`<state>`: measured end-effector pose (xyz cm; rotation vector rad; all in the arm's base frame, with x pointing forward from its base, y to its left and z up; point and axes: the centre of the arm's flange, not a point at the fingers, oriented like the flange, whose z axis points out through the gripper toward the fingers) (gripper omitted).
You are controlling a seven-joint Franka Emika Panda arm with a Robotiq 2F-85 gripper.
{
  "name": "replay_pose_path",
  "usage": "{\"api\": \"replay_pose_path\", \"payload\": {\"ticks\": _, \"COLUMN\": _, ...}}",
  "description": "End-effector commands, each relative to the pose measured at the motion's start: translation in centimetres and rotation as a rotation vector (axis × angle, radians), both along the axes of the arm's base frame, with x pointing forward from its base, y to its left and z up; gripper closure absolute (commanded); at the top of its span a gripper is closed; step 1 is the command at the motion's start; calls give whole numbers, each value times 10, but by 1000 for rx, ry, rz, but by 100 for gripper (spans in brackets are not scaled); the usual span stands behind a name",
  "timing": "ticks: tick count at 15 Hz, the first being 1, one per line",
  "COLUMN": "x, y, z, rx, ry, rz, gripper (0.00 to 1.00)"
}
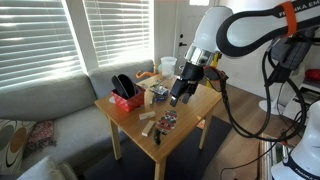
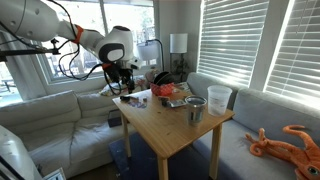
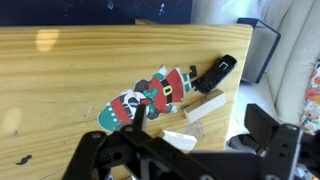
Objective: Put the black toy car next to the blue toy car
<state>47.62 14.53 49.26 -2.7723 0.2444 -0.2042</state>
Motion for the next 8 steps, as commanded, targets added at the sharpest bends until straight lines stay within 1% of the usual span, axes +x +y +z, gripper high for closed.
{"api": "replay_pose_path", "payload": {"ticks": 1, "x": 32, "y": 47, "z": -6, "rx": -25, "ry": 45, "rz": -195, "gripper": 0}}
{"api": "replay_pose_path", "payload": {"ticks": 3, "x": 34, "y": 59, "z": -18, "rx": -85, "ry": 74, "rz": -273, "gripper": 0}}
{"api": "replay_pose_path", "payload": {"ticks": 4, "x": 35, "y": 64, "z": -26, "rx": -116, "ry": 102, "rz": -305, "gripper": 0}}
{"api": "replay_pose_path", "payload": {"ticks": 6, "x": 33, "y": 73, "z": -43, "rx": -173, "ry": 186, "rz": -354, "gripper": 0}}
{"api": "replay_pose_path", "payload": {"ticks": 7, "x": 31, "y": 77, "z": -43, "rx": -120, "ry": 168, "rz": -337, "gripper": 0}}
{"api": "replay_pose_path", "payload": {"ticks": 8, "x": 22, "y": 59, "z": -48, "rx": -140, "ry": 143, "rz": -319, "gripper": 0}}
